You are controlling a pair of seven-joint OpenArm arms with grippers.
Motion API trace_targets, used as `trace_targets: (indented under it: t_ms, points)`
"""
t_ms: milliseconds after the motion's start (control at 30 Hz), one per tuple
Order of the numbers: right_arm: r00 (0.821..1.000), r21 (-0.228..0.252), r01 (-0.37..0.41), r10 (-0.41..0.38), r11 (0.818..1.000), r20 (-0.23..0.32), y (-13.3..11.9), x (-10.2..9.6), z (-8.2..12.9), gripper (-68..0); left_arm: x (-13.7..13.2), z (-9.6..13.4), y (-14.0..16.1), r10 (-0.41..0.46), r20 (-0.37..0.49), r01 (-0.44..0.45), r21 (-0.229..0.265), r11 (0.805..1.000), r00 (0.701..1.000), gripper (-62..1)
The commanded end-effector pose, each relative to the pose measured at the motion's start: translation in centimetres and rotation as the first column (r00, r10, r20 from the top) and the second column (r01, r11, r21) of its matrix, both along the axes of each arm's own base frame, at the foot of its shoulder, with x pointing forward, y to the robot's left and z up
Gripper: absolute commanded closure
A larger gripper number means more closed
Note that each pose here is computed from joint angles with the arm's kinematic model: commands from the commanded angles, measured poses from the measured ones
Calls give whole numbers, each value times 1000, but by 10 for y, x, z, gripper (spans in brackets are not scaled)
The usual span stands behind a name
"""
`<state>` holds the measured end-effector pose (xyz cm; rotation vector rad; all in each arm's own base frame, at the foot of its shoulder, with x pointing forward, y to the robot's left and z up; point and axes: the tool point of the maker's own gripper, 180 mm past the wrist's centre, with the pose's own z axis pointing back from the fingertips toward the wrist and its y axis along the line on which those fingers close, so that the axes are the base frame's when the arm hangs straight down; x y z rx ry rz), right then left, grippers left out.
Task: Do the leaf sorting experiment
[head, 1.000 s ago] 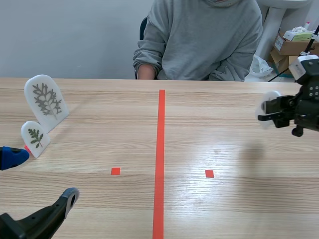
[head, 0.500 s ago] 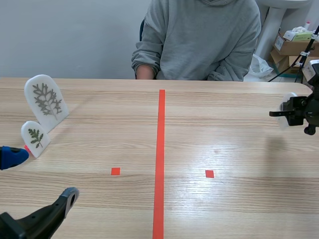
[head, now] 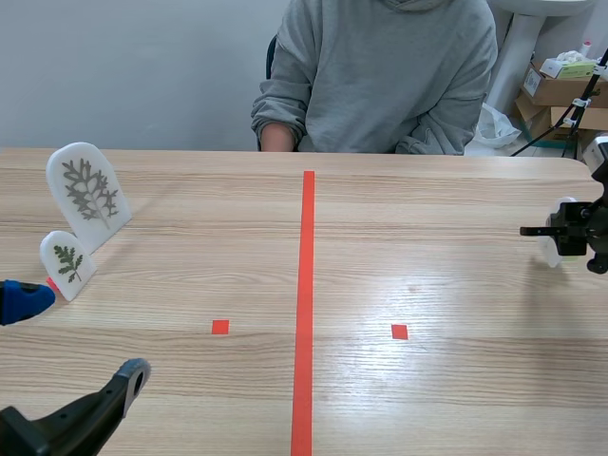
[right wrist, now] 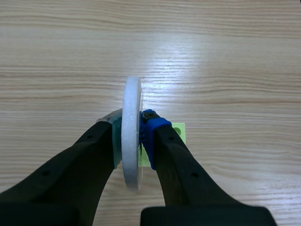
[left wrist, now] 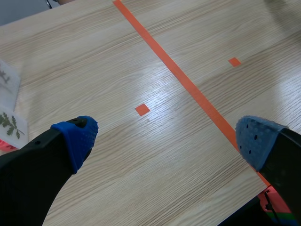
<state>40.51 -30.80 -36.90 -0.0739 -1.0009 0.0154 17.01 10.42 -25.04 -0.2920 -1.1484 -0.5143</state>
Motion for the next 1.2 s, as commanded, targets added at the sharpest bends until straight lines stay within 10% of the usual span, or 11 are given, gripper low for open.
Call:
trace_targets:
  t_ms: [0, 367, 733, 1167]
  points:
    - [1000, -11, -2, 2, 1000, 27, -5, 1, 8, -17, 1, 6, -3, -1, 17, 1, -21, 1000, 1000, -623]
    - [1000, -9, -3, 3, 1000, 4, -5, -13, -5, -73, 1, 6, -3, -1, 17, 1, -21, 1000, 1000, -623]
    - [1000, -15, -13, 13, 1000, -3, -8, -12, -2, -537, 0, 4, -3, -1, 9, 1, -17, 1000, 1000, -623]
    - [994, -59, -105, 105, 993, 3, -9, -45, 31, -585, 0, 4, -3, -1, 8, 1, -15, 1000, 1000, -623]
